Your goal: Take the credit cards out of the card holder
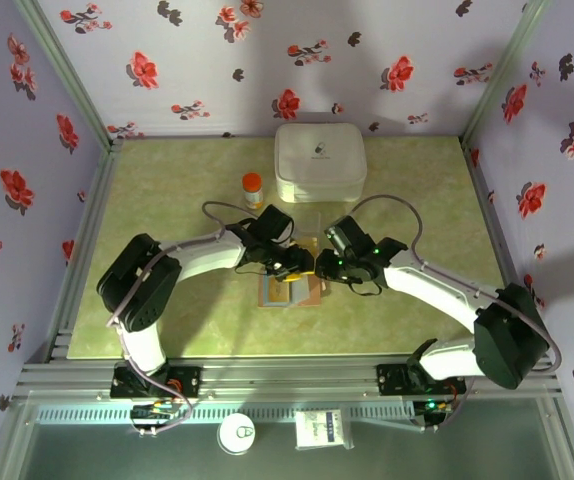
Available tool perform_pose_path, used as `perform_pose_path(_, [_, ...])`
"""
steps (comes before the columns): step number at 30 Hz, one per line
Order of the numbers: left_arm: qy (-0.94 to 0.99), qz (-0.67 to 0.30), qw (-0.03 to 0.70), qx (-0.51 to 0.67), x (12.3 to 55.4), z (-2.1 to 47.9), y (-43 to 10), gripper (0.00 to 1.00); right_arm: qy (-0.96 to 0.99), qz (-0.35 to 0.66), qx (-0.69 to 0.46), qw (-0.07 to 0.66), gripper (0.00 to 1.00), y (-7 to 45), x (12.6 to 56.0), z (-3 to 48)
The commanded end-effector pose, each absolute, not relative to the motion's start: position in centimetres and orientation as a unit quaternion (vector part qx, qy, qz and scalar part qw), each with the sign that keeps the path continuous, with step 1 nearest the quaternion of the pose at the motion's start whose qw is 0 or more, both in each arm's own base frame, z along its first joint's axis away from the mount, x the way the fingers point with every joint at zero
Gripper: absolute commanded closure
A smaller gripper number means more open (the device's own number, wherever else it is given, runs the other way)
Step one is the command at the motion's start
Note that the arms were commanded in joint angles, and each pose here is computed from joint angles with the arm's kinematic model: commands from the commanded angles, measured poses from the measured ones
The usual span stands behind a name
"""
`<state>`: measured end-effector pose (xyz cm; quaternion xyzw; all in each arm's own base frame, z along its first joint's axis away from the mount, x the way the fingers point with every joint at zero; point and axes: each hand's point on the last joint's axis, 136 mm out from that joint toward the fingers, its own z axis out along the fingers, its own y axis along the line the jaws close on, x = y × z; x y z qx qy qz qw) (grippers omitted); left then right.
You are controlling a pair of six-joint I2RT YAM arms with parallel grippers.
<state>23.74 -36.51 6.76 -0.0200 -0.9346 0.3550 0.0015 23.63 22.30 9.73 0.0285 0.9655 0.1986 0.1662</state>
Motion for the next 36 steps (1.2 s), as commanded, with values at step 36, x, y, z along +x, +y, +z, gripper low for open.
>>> perform_pose_path(36, [-0.937, 0.341, -0.067, 0.036, 24.7, 7.9, -30.0, 0.65, 0.954, 0.272, 0.016, 0.127, 0.68, 27.6, 24.2, 9.0])
